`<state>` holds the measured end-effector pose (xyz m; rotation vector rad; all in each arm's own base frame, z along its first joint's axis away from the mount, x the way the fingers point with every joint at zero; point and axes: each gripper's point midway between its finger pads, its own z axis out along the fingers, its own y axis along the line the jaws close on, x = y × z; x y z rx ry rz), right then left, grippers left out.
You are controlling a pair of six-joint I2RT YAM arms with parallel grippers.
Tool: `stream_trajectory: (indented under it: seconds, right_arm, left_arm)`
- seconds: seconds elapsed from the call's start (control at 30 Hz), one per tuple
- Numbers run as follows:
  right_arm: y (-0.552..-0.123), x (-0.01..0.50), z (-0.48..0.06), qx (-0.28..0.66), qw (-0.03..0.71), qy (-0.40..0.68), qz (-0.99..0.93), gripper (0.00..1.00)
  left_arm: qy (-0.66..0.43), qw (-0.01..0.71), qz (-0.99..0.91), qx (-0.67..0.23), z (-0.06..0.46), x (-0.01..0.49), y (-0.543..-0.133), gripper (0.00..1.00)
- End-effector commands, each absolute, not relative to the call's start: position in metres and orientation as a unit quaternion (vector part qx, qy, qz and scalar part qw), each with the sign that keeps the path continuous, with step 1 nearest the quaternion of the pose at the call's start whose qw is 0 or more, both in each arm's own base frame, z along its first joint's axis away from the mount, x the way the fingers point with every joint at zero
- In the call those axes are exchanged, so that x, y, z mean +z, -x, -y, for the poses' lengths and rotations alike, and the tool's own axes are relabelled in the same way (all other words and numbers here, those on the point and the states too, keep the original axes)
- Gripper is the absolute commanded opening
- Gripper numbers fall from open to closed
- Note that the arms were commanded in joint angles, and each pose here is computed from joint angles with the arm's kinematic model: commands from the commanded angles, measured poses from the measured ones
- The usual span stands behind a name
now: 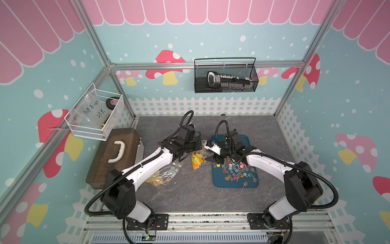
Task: Pour candies out of the ziploc bag
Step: Pick up the ziploc bag from the center of the board.
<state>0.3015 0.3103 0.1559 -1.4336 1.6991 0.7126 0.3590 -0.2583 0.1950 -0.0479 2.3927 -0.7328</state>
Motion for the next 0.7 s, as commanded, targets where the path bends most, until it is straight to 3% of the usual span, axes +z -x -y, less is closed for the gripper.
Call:
stream_trajectory:
  seconds: [0.0, 0.33, 0.67]
  right_arm:
    - [-0.299, 0.151, -0.311, 0.277, 0.399, 0.568, -0.664, 0.54]
    - [-0.326, 0.189, -0.300, 0.234, 0.496, 0.523, -0.653, 0.65]
    - [-0.311, 0.178, -0.312, 0.288, 0.416, 0.569, -0.648, 0.63]
  left_arm:
    - [0.019, 0.335, -0.894, -0.295, 0.258, 0.213, -0.362, 0.00]
    - [0.022, 0.334, -0.894, -0.298, 0.257, 0.213, -0.360, 0.00]
    - [0.019, 0.338, -0.892, -0.299, 0.258, 0.217, -0.361, 0.00]
